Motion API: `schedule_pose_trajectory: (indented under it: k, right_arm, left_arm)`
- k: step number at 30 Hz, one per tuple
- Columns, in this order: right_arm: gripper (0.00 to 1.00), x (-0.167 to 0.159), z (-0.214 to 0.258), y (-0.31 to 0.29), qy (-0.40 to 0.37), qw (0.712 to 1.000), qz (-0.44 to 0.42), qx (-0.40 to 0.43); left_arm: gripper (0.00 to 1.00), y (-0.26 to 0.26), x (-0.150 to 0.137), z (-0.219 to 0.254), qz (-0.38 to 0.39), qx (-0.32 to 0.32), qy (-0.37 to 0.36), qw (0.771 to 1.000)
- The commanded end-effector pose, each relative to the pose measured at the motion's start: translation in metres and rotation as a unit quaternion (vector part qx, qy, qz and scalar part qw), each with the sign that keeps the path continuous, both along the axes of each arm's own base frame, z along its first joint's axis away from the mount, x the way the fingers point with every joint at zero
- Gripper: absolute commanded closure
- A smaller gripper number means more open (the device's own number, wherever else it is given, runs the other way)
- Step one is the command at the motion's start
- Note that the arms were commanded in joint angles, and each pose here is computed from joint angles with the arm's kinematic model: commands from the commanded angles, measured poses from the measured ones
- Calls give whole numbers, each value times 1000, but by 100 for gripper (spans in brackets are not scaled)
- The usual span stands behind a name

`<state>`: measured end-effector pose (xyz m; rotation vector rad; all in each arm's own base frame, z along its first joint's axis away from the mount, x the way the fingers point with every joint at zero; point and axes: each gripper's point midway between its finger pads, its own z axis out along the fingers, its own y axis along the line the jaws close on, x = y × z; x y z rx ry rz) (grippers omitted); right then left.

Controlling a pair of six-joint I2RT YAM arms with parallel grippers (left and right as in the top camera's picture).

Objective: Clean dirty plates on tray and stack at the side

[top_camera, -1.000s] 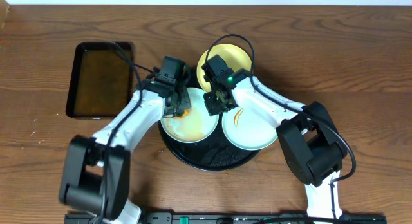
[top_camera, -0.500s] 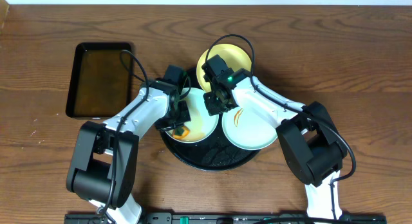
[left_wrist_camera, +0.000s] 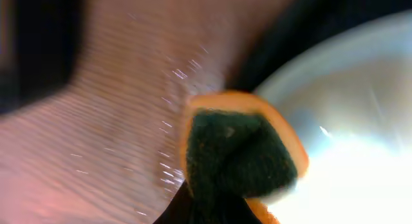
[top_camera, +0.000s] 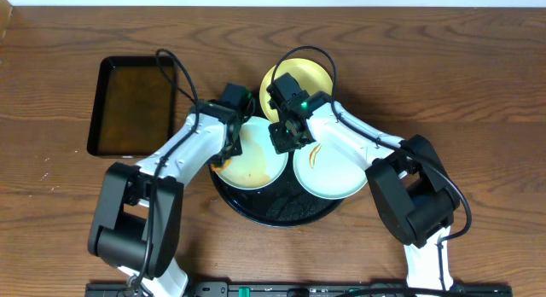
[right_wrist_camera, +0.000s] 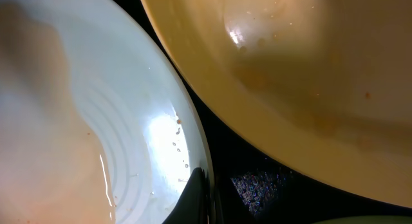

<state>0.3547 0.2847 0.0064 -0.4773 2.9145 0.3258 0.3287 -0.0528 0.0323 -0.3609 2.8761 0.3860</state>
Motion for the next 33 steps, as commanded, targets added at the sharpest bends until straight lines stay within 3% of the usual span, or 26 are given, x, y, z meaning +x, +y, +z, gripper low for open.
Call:
schedule_pose_trajectory:
  k: [1,6,12,19,28,33]
  right_arm:
    - [99,-6,-16,-11,10,999,-1,-33]
    - [99,-2,-3,-8,5,1000,-1,-29]
    - [99,8,33,-1,-22,999,17,-16]
    - [99,23,74,-14,-81,995,20,-48]
    - [99,27,128,-30,-166,978,60,-110]
    - [99,26,155,-30,-219,962,77,-144]
  left_arm:
    - [93,26,25,51,17,57,-83,995]
    - [93,38,35,105,44,33,-165,985]
    - [92,89,39,144,122,9,-233,965]
    - [93,135,63,136,188,-97,-267,940]
    - [92,190,61,102,255,-120,-246,927]
    - [92,198,63,93,235,-116,-238,935]
